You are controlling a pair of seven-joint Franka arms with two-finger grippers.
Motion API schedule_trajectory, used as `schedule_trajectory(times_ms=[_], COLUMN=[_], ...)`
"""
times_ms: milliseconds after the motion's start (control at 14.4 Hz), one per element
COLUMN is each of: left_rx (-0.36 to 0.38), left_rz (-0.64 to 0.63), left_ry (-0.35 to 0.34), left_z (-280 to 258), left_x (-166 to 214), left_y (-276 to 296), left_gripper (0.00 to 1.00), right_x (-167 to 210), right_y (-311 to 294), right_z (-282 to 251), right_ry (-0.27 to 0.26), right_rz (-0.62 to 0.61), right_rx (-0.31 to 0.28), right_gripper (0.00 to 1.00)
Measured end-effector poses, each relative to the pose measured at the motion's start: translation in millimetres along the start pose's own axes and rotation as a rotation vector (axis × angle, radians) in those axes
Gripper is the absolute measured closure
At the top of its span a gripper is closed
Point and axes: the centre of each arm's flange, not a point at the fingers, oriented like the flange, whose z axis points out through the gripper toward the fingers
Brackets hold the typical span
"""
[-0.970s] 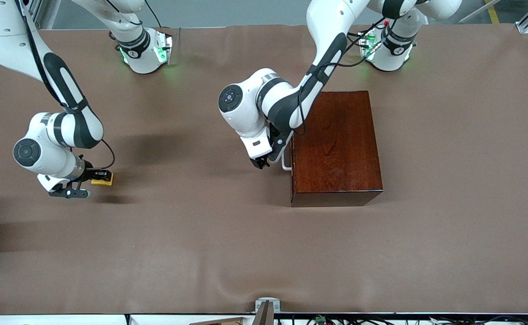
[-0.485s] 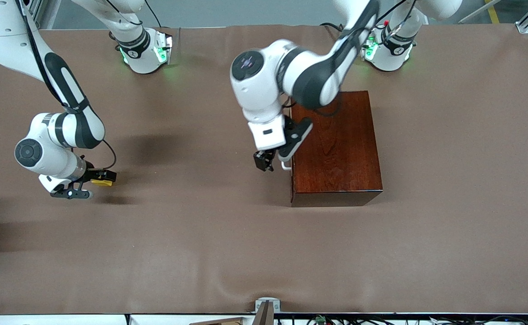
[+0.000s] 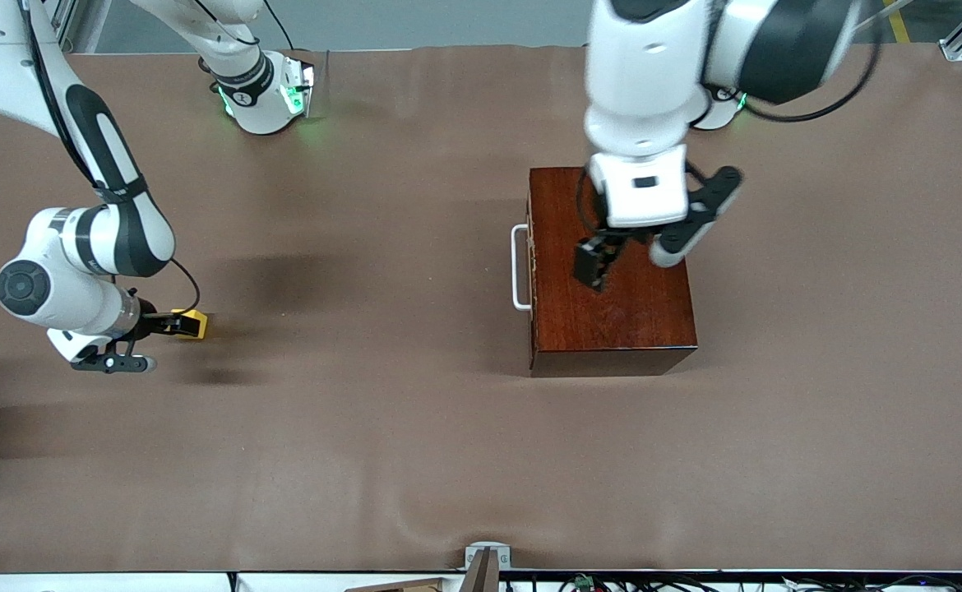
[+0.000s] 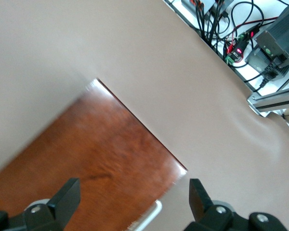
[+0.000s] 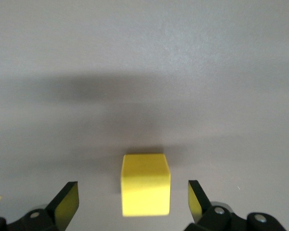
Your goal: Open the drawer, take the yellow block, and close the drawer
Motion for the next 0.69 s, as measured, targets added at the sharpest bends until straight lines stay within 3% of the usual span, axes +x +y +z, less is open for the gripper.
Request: schedule_trajectory(times_ms=[416,693], left_rx=[0.051,0.052], left_rz=[0.164,0.417], left_ry=[-0.027,-0.037], left_z=[-16.8,-27.4], left_x=[75.1,140.7], left_y=[-54.8,-100.0], left_gripper=[0.00,0.00], right_x=[10.0,5.0], right_y=[-19.1,-23.7], right_z=[-107.2,-187.7], right_ry=[-0.031,-0.053], right_rz=[-0.021,-0.015], right_rx=[0.001,0.023], right_gripper=[0.00,0.00])
